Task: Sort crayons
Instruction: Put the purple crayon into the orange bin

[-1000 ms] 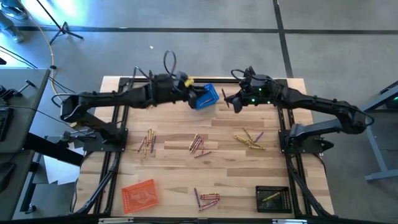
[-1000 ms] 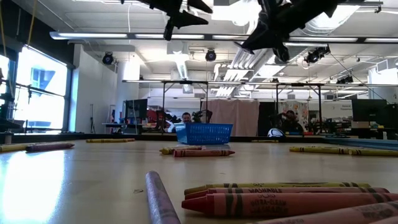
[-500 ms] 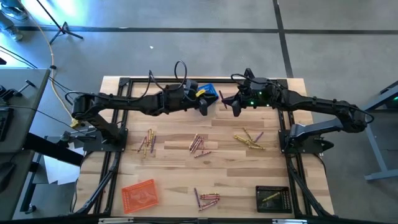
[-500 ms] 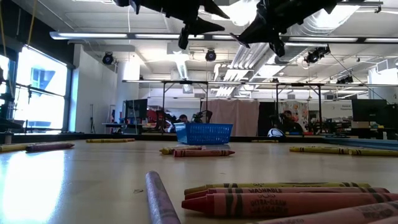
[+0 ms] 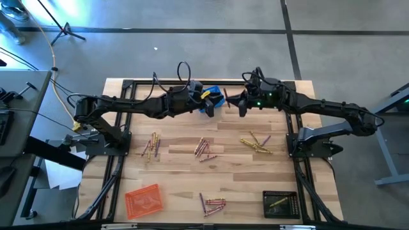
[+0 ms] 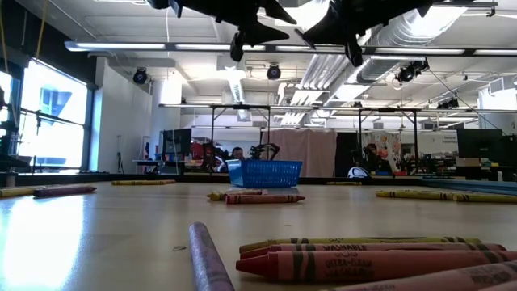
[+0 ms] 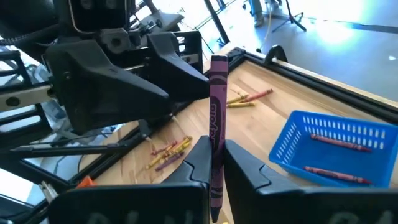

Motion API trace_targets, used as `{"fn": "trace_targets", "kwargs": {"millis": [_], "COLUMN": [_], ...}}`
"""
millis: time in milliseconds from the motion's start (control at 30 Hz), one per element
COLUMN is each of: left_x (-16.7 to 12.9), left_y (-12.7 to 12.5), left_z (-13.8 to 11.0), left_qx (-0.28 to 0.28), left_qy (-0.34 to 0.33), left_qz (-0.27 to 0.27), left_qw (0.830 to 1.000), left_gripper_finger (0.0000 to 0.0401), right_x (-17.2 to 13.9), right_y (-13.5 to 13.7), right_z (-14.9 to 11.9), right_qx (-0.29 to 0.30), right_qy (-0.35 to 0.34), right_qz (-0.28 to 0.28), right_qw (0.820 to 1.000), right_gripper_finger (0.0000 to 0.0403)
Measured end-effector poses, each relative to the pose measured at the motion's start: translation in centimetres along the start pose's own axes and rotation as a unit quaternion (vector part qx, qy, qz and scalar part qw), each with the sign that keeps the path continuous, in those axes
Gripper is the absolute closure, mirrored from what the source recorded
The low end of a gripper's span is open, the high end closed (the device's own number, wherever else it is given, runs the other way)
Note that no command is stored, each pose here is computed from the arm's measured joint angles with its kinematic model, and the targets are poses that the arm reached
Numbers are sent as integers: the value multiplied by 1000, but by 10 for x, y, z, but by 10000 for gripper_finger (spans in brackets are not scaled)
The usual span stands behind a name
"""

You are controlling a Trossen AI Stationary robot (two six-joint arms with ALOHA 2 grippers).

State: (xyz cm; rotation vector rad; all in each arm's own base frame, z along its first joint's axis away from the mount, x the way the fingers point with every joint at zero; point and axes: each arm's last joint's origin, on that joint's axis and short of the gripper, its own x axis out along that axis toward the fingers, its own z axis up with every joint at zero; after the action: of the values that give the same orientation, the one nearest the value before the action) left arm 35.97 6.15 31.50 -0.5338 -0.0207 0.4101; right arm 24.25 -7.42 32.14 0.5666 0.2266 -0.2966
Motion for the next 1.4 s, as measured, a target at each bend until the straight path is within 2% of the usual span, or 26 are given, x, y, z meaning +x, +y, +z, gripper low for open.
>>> {"fn": "trace_targets", "kwargs": {"millis": [400,633,1100,1233,1400], "left_x": [0,-2,-3,-3,-3], "left_y": [-4,-12,-14,-14,-15], "left_z": [3,3,2,2,1], "left_qx": [-5,-10,-23,-20,-22], "left_qy": [-16,-24,-22,-16,-9], "left_qz": [-17,-43,-48,-60,-69], "left_qw": [1000,999,998,998,997], "left_gripper_finger": [250,249,249,265,313], "right_x": [1,1,0,0,1], "right_y": [12,13,24,24,24], "right_z": [-2,-2,-3,-3,-3], "right_qx": [-8,-5,-10,-10,-10], "right_qy": [-13,-19,-32,-32,-32], "right_qz": [20,18,45,45,45], "right_qw": [1000,1000,998,998,998], "right_gripper_finger": [389,389,389,389,389]}}
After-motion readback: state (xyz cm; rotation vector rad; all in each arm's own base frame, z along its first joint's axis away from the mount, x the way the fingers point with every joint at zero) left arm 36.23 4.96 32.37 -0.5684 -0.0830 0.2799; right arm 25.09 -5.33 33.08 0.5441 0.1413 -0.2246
